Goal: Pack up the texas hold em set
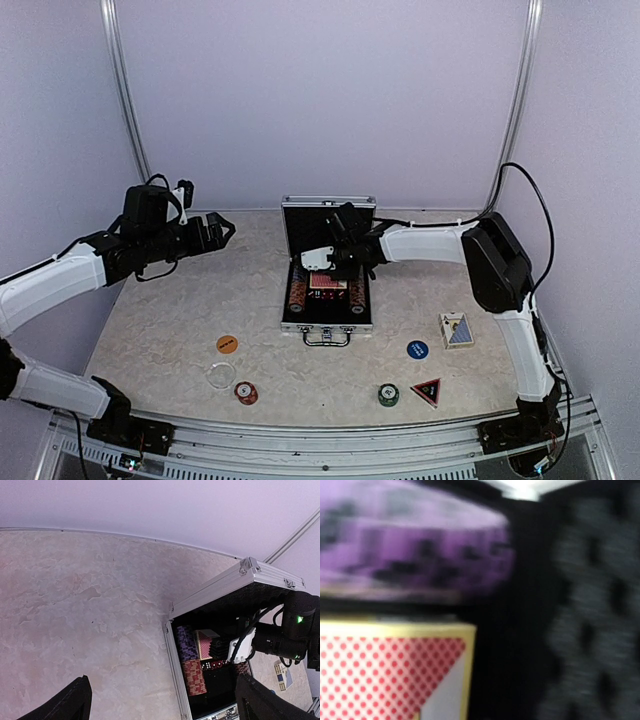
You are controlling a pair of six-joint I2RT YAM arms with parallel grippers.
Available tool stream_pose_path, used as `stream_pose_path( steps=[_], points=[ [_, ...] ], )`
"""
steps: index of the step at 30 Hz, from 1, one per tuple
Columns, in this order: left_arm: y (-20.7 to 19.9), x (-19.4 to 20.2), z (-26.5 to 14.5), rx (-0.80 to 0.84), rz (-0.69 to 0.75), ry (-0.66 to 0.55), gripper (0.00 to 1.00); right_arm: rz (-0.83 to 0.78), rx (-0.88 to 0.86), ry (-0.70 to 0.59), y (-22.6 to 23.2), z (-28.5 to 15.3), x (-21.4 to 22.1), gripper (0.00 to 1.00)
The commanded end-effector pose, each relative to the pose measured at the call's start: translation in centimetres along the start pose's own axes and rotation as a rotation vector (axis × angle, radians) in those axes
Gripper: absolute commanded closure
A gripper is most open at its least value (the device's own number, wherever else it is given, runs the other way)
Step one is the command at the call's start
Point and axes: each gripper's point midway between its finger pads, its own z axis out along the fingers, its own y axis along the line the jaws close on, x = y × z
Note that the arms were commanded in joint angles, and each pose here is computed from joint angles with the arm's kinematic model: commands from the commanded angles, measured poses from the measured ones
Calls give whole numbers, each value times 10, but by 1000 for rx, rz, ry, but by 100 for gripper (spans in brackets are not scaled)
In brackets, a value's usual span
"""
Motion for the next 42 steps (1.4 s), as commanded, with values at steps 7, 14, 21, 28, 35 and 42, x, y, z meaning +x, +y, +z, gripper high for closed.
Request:
stream_pose_path(
  steps=[7,14,21,28,35,42],
  points=[
    [1,-6,-4,16,-2,-26,1,-49,-172,-1,41,-8,1,100],
    [3,-5,-4,15,-10,-27,1,-11,-62,2,9,-17,-5,100],
    [4,-7,-5,16,-19,-36,1,37,28,-19,-27,-49,-19,100],
    [3,-12,-9,18,-16,-50,1,67,12,-88,-17,-88,-42,100],
    [2,-17,-15,22,-14,-64,1,133,-27,-103,20,-120,-53,100],
    [1,-16,-19,28,-9,-59,1,336,-37,-127,38,-158,-53,81]
  ],
)
